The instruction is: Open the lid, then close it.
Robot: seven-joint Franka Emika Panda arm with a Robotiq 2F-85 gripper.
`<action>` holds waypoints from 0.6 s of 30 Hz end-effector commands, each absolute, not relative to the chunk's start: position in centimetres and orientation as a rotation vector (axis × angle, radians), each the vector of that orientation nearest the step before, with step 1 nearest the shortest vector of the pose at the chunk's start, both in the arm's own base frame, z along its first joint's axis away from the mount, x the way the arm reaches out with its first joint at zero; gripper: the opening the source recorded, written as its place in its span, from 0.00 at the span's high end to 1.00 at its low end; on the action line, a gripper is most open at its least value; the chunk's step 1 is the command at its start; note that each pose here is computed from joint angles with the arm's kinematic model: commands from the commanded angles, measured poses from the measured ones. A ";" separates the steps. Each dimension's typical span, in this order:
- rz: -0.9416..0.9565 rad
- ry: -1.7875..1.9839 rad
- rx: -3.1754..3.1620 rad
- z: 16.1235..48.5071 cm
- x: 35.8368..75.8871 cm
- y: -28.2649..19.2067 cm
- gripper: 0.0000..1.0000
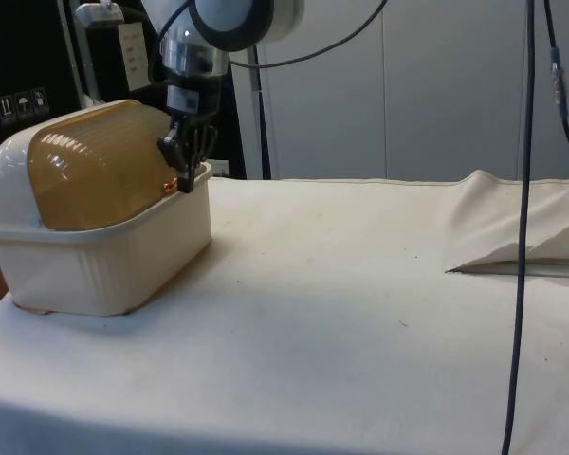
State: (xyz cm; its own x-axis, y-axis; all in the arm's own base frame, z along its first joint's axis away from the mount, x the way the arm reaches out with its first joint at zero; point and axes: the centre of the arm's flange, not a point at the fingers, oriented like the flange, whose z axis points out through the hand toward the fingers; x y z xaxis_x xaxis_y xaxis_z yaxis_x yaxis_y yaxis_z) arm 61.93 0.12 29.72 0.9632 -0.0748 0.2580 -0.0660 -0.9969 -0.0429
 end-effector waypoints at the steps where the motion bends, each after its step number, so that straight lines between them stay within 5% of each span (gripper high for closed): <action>1: -0.408 0.112 -3.079 29.7 61.9 0.1 1.00; 18: -0.452 0.151 -3.069 29.4 62.4 0.0 1.00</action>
